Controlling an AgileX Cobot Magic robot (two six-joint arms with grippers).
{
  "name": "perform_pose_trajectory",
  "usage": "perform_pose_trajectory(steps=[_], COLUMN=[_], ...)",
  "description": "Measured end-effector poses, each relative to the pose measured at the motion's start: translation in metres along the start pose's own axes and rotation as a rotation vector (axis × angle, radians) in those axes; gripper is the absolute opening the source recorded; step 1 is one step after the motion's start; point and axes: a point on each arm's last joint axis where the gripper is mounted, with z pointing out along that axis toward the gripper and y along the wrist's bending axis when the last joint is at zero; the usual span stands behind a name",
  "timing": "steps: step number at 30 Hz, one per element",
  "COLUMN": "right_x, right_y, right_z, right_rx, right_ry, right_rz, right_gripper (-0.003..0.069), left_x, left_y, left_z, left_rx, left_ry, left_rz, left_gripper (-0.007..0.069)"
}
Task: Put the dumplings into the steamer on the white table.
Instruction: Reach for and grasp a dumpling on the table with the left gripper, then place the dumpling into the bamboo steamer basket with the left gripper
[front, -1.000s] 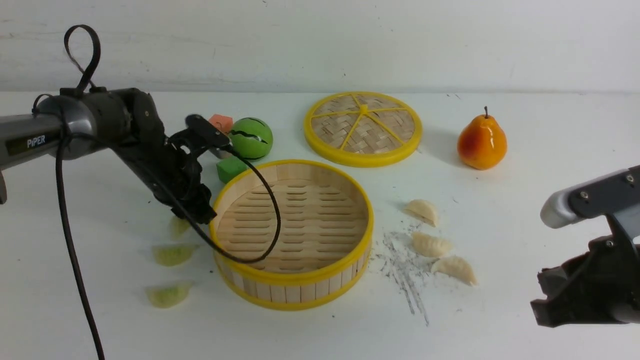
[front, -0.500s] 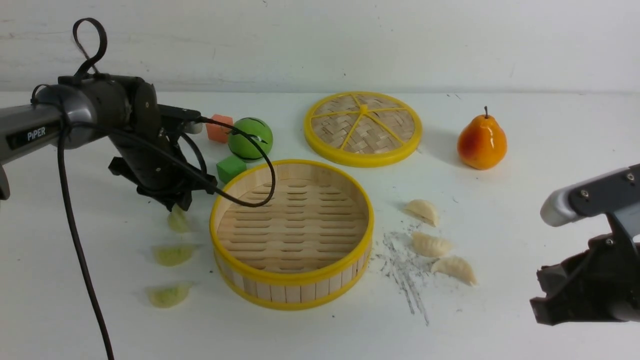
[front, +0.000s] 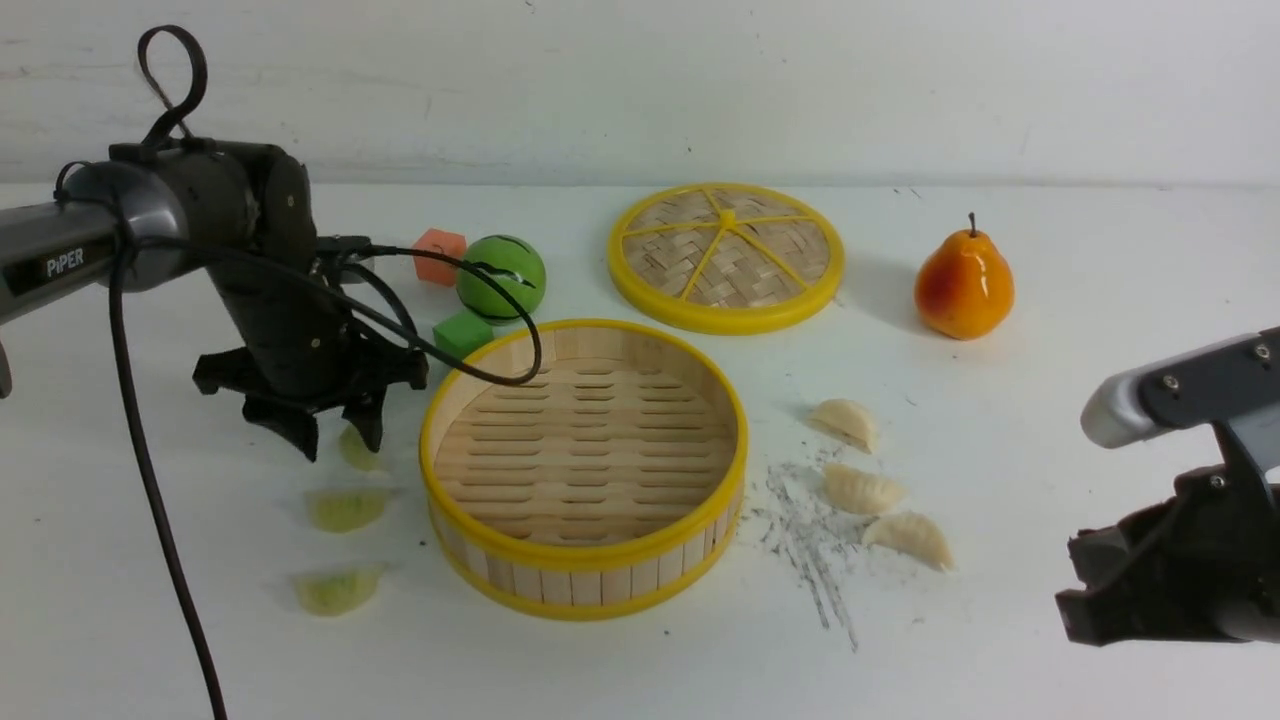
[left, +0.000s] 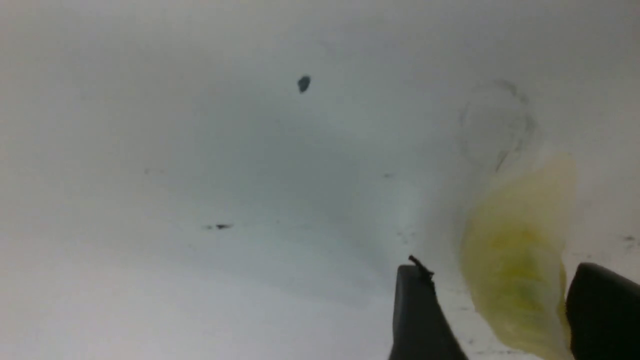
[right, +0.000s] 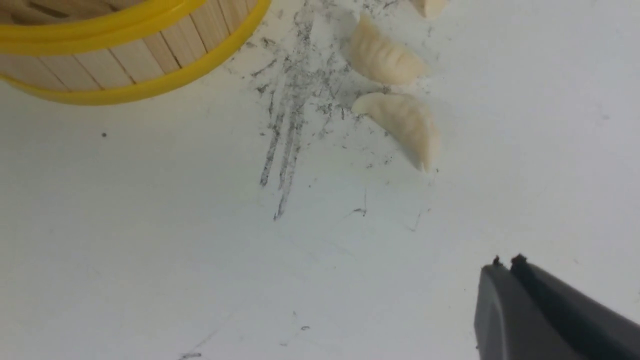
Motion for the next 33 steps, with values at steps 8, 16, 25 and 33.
perform_pose_trajectory(steps=[8,16,25,33], right_x=[0.0,-0.001,-0.001,-0.001], right_y=[0.0,0.0,0.0,0.0], right_z=[0.0,0.0,0.0,0.0], right_rx=[-0.002,-0.005,-0.005,-0.005], right_ry=[-0.004,-0.007,-0.012,-0.012], right_rz=[0.005,0.012,0.012,0.011], right_gripper=[0.002,0.0021,0.0031,0.0041], left_x=[-0.002,-0.013,-0.008,0.007], left_y=[0.0,-0.003,-0.088,-0.123], left_z=[0.008,-0.039,-0.084,-0.017], left_rx=[-0.01,0.027,0.249,0.175], left_ry=[-0.011,-0.101,-0.203,-0.105], left_rz=[-0.02,-0.011,0.16,0.287], left_gripper=[0.0193,0.0193,0.0193,0.0193])
